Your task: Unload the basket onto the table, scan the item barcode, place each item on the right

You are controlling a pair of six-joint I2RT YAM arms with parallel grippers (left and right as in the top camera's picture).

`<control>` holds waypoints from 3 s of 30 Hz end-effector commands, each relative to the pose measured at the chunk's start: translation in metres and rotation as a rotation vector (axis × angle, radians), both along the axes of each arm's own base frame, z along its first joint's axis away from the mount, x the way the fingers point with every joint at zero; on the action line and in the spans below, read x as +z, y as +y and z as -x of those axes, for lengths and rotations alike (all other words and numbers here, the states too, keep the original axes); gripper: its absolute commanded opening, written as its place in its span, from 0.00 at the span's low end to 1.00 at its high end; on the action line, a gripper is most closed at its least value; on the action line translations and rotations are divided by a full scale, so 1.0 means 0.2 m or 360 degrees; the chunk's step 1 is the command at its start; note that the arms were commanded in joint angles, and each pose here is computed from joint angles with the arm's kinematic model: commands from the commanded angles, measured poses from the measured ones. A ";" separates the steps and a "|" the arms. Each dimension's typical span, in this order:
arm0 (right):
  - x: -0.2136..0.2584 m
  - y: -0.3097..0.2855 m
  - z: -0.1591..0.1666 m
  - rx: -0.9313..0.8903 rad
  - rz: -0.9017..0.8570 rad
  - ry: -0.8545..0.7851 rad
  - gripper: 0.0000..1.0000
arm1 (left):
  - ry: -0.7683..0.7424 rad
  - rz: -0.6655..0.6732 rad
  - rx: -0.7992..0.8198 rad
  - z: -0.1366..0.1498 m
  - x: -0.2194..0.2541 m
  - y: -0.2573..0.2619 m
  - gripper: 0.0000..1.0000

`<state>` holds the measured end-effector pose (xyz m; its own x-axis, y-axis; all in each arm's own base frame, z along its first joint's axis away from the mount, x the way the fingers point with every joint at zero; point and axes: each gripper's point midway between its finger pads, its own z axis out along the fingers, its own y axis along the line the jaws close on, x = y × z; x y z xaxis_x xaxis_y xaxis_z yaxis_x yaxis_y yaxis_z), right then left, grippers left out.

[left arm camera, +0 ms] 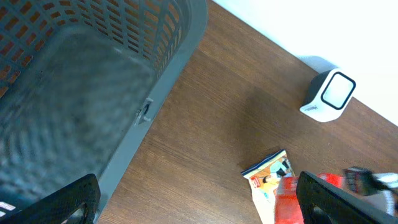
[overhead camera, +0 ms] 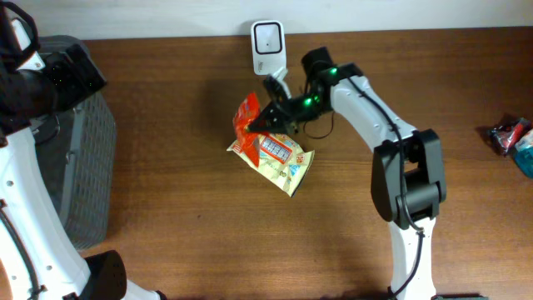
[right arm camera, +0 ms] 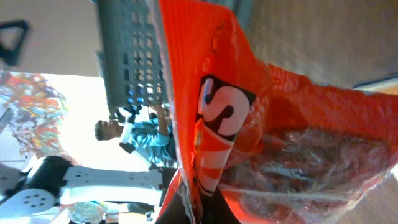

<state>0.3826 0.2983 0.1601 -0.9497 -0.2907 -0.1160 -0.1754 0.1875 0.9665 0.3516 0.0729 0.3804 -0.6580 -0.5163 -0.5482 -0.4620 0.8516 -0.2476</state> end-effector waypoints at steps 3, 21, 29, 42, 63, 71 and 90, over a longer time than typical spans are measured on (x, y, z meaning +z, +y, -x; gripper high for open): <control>-0.32 -0.12 -0.06 -0.0167 0.0402 0.0193 0.04 | -0.0010 0.0011 0.0026 0.00 0.01 0.01 0.99; -0.19 -1.22 -0.28 -0.0620 0.1680 0.0059 0.04 | -0.0010 0.0011 0.0026 0.00 0.01 0.01 0.99; -0.04 -0.64 -0.18 -0.0250 0.1184 -0.0125 0.04 | -0.0010 0.0011 0.0026 0.00 0.01 0.01 0.99; -0.11 0.42 -0.10 -0.0352 0.0704 0.0032 0.04 | -0.0010 0.0011 0.0026 0.00 0.01 0.01 0.99; -0.56 -0.02 -0.18 -0.0538 0.0634 0.0395 0.04 | -0.0009 0.0011 0.0026 0.00 0.01 0.01 0.99; -0.46 -0.30 -0.20 -0.0478 0.1128 0.0071 0.07 | -0.0010 0.0011 0.0026 0.00 0.01 0.01 0.99; -0.31 -0.68 -0.22 -0.0309 0.1506 -0.0193 0.86 | -0.0010 0.0011 0.0026 0.00 0.01 0.01 0.99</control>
